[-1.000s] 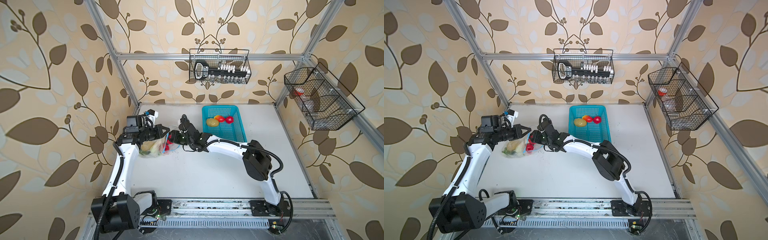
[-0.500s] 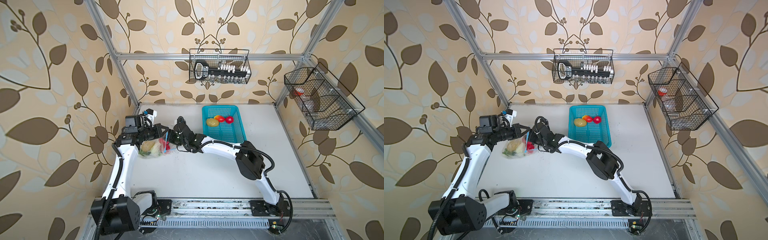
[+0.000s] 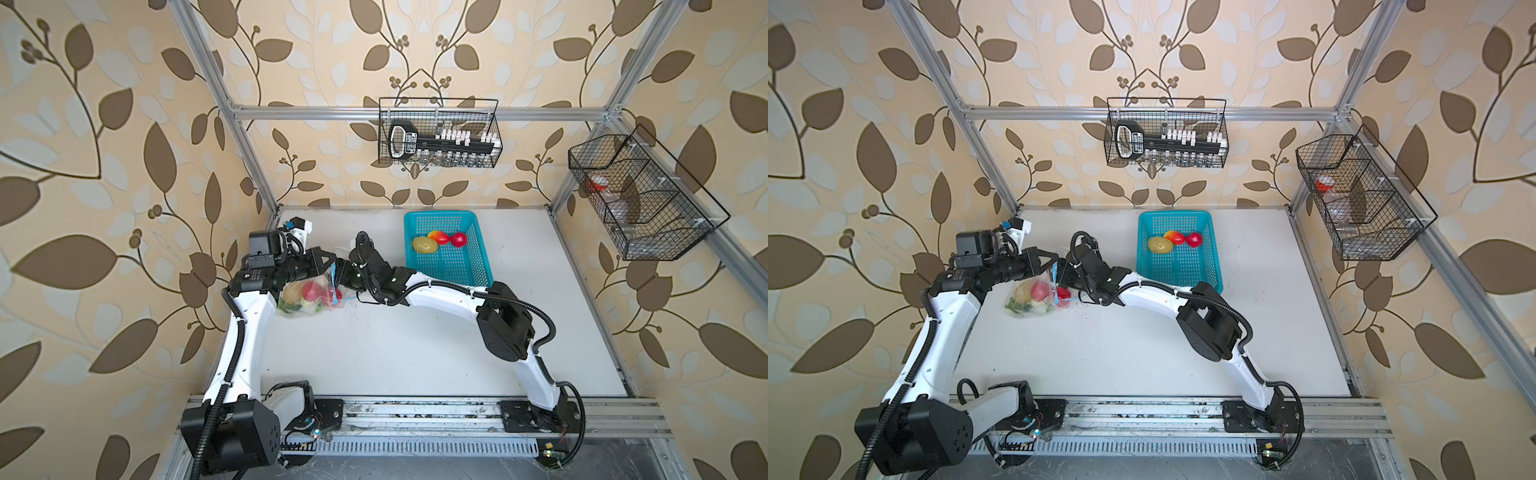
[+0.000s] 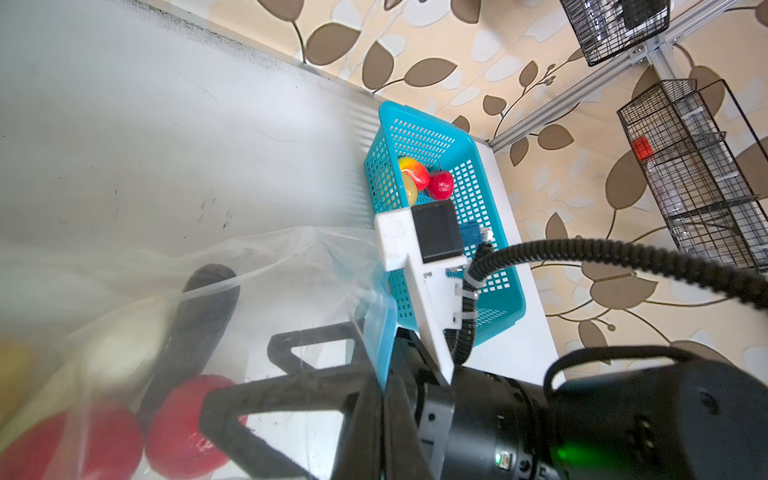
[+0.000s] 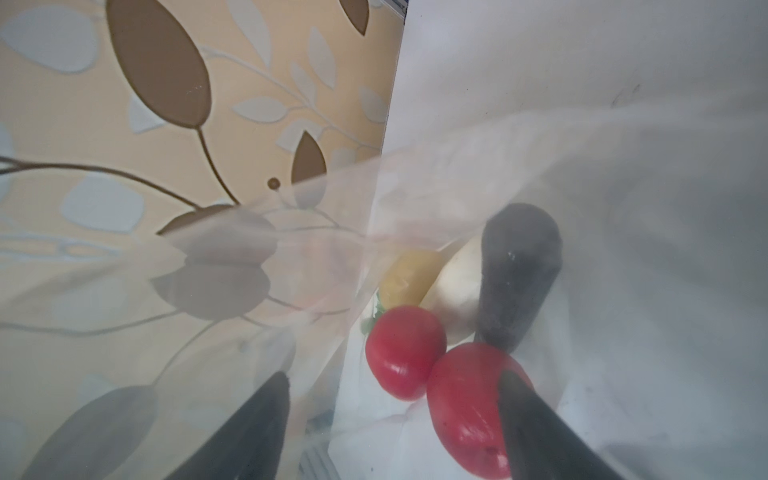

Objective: Place the food in the zip-top bag and seal the zipper
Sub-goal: 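Lower the red radish into the bag opening held by the left gripper, then open the right gripper to release the radish inside the bag, then raise the right gripper out of the bag and move over the basket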

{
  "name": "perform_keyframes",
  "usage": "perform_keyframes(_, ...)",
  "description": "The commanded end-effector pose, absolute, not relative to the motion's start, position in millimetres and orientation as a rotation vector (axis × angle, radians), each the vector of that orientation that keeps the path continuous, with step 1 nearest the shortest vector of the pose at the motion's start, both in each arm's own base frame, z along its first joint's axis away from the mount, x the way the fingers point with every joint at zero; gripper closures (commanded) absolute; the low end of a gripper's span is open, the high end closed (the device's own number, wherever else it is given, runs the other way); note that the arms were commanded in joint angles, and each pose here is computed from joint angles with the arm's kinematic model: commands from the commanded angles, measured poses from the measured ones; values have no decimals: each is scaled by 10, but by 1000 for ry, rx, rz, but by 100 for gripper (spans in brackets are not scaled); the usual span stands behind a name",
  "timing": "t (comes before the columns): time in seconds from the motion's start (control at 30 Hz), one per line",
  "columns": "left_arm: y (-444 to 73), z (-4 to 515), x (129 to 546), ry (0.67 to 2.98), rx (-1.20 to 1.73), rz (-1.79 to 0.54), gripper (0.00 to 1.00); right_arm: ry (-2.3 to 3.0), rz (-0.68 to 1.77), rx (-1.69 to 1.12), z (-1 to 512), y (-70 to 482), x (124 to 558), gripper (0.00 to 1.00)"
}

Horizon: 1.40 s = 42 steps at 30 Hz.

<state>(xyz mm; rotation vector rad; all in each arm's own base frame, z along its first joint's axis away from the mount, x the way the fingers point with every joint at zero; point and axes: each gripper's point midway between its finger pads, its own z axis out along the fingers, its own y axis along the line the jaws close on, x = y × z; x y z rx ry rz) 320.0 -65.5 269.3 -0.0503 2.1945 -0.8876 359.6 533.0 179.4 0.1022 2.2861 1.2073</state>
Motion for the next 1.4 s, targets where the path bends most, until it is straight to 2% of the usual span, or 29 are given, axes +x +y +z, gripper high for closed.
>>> perform_keyframes(0.0, -623, 2802, 3201, 2153, -19, -854, 100, 2220, 1253, 92, 2173, 5285, 3542, 29)
perform_keyframes(0.17, -605, 2800, 3199, 2150, -14, -835, 100, 2217, 1235, 89, 2251, 5245, 3533, 38)
perform_keyframes(0.33, -579, 2753, 3215, 2157, -23, -827, 100, 2228, 1179, 108, 2220, 5104, 3522, 43)
perform_keyframes(0.87, -458, 2699, 3238, 2162, -69, -817, 100, 2180, 1108, 93, 2541, 4599, 3491, 39)
perform_keyframes(1.37, -425, 2688, 3235, 2158, -81, -825, 100, 2212, 994, 144, 2398, 3976, 3612, 33)
